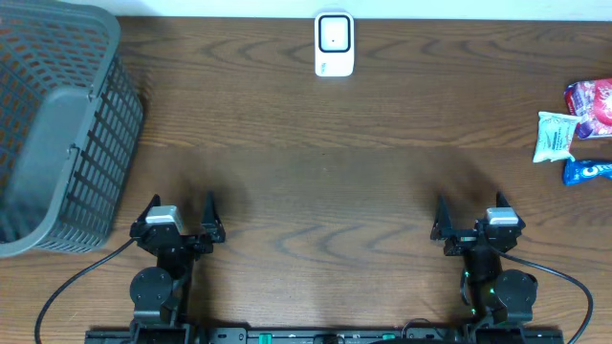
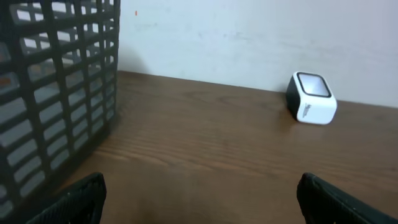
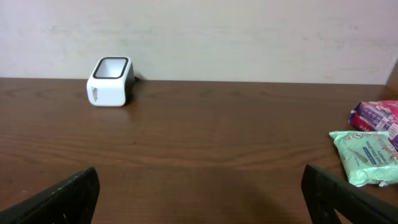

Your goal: Scan the item barcode

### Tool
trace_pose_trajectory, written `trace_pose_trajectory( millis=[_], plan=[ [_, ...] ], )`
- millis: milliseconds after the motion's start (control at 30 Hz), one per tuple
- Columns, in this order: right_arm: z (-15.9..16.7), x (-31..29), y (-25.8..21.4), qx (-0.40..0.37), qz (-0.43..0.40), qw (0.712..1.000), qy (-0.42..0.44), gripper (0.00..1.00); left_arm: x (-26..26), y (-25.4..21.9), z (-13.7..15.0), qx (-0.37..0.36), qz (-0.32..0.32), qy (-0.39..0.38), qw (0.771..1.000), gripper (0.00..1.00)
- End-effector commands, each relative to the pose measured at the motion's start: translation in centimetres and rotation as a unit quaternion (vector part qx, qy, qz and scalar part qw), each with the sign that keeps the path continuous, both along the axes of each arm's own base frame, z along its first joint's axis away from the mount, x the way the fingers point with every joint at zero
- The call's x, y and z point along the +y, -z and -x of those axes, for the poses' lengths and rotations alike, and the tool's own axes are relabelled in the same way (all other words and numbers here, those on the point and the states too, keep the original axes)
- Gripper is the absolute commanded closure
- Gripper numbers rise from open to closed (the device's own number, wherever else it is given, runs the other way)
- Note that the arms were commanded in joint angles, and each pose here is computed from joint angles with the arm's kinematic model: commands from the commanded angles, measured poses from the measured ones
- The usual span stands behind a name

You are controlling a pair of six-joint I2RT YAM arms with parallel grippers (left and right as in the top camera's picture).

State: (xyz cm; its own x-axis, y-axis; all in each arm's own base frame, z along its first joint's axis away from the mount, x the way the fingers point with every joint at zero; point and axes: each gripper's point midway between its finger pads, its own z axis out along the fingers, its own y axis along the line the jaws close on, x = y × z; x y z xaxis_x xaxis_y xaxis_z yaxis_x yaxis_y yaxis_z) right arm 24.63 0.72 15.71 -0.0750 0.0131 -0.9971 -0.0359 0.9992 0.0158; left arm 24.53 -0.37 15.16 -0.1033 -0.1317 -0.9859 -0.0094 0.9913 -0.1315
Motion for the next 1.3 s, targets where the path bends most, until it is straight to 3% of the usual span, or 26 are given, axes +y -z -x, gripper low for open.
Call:
trace_pose_trajectory(
  millis=[0, 1267],
  plan=[
    [0.0, 0.2, 0.1, 0.0, 0.004, 1.0, -0.004, 0.01, 0.5, 1.5, 0.2, 0.026, -0.04, -0.009, 0.999, 0.02],
    [0.0, 0.2, 0.1, 0.0, 0.004, 1.0, -0.004, 0.01, 2.0, 1.6, 0.2, 0.029, -0.042, -0.037, 0.998, 0.02]
  ],
)
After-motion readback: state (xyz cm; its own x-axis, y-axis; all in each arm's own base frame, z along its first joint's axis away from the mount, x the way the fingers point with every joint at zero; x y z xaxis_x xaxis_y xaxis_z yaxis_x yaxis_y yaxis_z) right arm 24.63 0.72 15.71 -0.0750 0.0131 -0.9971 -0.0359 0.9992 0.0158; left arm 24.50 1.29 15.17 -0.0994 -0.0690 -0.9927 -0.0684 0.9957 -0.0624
